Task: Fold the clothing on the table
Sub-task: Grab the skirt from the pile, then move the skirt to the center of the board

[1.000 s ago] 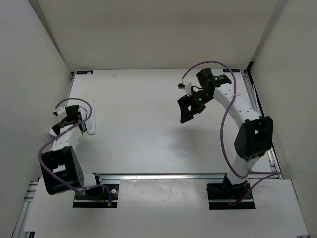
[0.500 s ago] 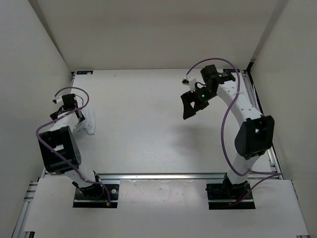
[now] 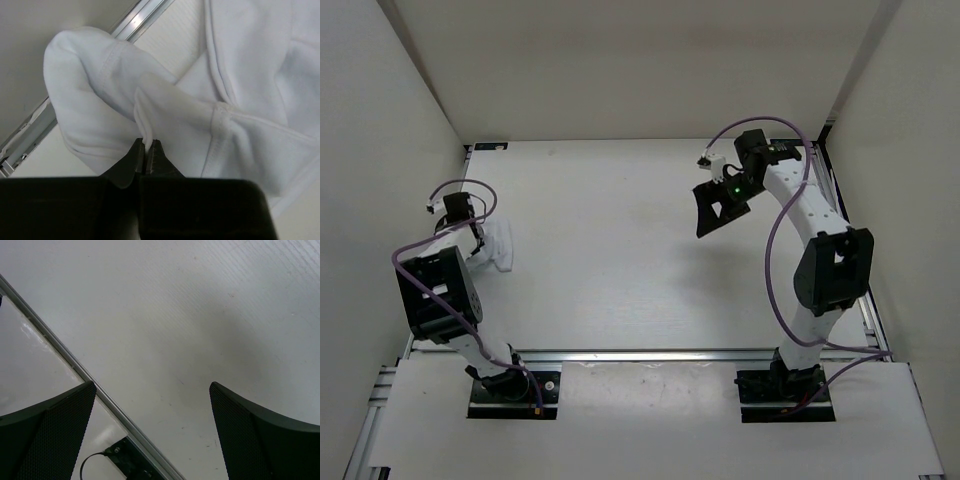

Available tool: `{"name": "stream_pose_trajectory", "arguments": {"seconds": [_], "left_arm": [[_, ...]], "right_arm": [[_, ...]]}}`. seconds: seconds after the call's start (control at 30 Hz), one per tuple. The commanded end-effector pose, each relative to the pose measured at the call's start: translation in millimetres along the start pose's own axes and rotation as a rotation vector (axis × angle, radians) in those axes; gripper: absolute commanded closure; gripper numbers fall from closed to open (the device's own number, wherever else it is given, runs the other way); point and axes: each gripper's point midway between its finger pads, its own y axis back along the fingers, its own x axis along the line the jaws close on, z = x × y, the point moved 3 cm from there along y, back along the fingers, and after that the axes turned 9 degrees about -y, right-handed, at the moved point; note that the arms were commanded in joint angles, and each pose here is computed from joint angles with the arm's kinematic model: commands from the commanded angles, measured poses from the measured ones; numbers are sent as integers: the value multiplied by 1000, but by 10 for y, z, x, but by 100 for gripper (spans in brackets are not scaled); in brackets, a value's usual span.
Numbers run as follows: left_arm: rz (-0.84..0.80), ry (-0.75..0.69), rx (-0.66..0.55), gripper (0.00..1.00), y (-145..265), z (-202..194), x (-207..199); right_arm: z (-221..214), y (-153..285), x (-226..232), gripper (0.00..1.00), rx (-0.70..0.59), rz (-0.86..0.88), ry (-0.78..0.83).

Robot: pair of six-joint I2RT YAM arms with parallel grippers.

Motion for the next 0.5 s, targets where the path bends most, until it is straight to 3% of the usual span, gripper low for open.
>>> {"name": "stream_pose_trajectory", "arguments": {"seconds": [0.0, 0.23, 0.3, 0.47], "left_arm": [[-31, -9, -60, 100, 153, 141, -60], [-99, -33, -186, 100, 544, 443, -163], [-169, -40, -290, 100, 862, 730, -349], [-535, -67, -644, 100, 1863, 1539, -963]], "right_arm": [[121, 26, -1, 1, -25, 0, 1], [212, 43, -76, 0, -55, 10, -13], [205, 48, -95, 1, -57, 14, -24], [178, 111, -182, 1, -66, 9, -14]]}}
